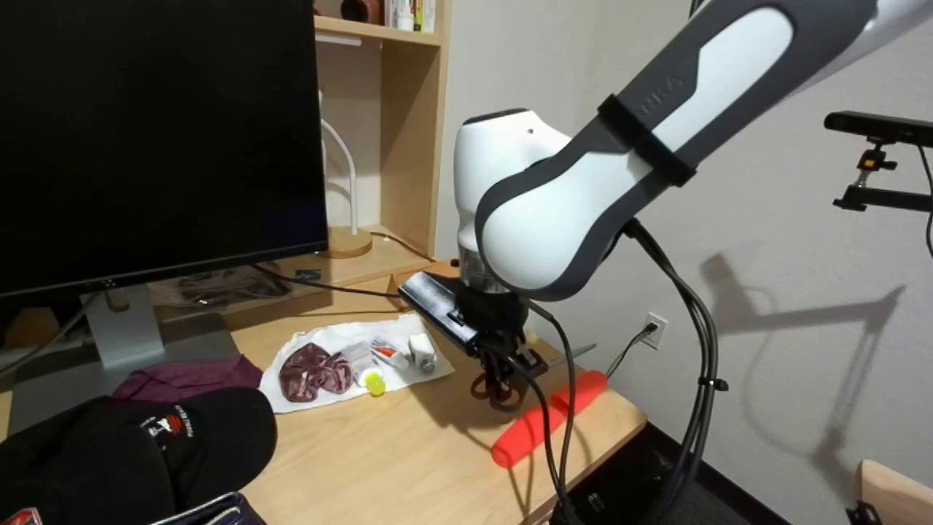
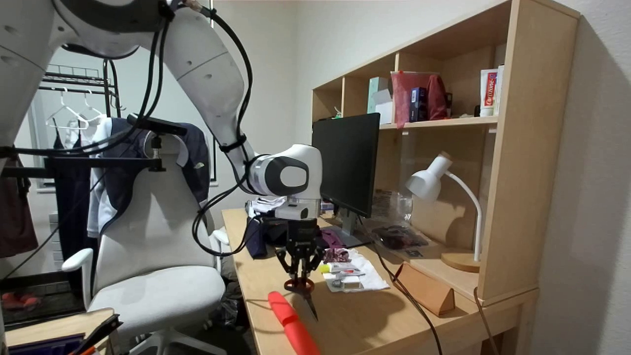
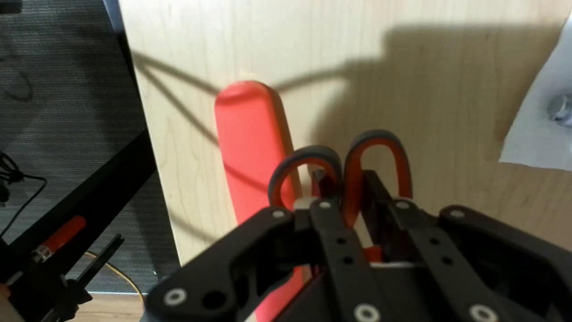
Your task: Move the scissors to the right
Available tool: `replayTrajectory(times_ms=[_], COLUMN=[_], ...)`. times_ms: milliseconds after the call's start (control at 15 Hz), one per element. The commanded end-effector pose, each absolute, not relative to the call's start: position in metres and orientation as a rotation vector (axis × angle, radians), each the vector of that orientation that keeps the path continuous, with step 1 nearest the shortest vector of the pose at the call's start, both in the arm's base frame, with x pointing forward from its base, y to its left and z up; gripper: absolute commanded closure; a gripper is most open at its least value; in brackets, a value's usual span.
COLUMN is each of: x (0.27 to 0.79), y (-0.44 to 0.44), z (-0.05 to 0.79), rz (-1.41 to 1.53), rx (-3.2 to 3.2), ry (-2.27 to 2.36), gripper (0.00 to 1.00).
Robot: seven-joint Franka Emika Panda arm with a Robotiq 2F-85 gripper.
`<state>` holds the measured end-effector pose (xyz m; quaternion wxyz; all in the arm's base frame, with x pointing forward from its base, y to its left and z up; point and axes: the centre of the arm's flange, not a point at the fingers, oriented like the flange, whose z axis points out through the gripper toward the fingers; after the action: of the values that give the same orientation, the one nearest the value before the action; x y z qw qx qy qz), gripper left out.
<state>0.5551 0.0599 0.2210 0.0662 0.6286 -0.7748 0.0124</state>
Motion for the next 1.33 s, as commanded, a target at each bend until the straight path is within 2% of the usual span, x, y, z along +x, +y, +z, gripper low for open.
replayTrajectory(times_ms=[0, 467, 1267], x=[0.579, 0.602, 0.607], y=[0.056, 0.060, 0.064], z=[0.215, 0.197, 0.179], rz=[0.093, 0.090, 0.061], rx=[1.817, 1.761, 1.826], ry=[-2.379, -2.448, -2.463], gripper=[0.88, 0.88, 0.89])
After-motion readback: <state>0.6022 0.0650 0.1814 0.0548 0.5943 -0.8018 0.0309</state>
